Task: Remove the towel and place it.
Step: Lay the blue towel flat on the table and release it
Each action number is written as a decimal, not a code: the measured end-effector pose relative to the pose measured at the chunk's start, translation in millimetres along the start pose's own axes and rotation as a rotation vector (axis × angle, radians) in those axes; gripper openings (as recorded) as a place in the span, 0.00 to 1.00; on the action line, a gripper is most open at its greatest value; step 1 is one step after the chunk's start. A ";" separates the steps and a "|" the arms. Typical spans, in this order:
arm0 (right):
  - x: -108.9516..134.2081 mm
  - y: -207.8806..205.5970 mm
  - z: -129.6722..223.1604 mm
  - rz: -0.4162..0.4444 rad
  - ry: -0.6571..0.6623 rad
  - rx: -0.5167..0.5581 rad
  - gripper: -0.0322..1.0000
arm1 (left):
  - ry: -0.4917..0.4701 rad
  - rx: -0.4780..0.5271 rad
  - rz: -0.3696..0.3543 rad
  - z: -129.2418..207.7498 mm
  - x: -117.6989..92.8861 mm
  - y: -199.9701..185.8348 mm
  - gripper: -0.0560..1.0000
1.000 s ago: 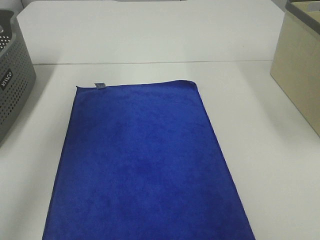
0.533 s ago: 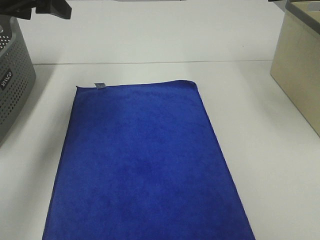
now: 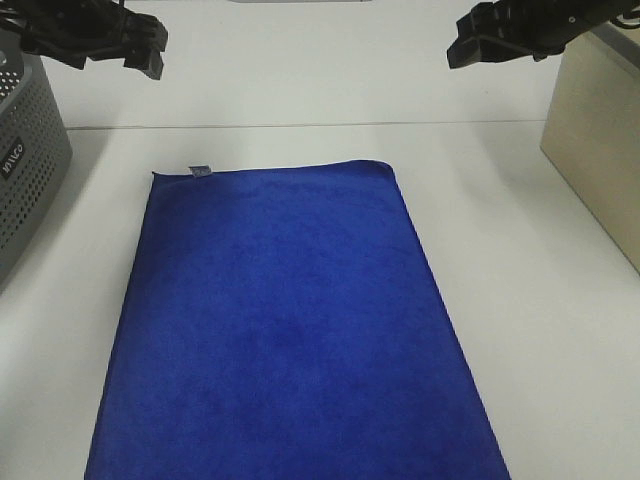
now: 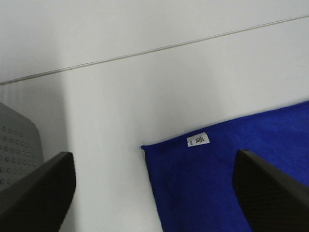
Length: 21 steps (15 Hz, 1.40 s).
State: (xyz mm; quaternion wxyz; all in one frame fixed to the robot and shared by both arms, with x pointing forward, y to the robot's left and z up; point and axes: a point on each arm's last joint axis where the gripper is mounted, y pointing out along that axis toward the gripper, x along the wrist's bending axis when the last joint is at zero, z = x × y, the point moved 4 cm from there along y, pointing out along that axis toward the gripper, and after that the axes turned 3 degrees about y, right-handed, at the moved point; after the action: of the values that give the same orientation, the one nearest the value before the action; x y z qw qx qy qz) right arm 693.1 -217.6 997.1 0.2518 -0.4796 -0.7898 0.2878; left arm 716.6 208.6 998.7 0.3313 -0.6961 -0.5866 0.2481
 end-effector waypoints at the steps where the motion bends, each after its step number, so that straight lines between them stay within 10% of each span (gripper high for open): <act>1: -4.8 10.1 1.4 0.011 -0.006 0.004 0.65 | -0.020 0.012 0.004 2.1 -2.2 9.1 0.84; 21: -9.3 145.8 44.8 -0.321 -0.064 0.176 0.64 | -0.066 0.239 0.206 83.2 19.5 116.1 0.84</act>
State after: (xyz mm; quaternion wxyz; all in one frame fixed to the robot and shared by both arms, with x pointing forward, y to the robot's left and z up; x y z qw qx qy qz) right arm 756.0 -180.9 862.8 0.3103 -0.3140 -0.8357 0.3267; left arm 734.9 231.1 857.5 0.3651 -0.6998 -0.4891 0.3712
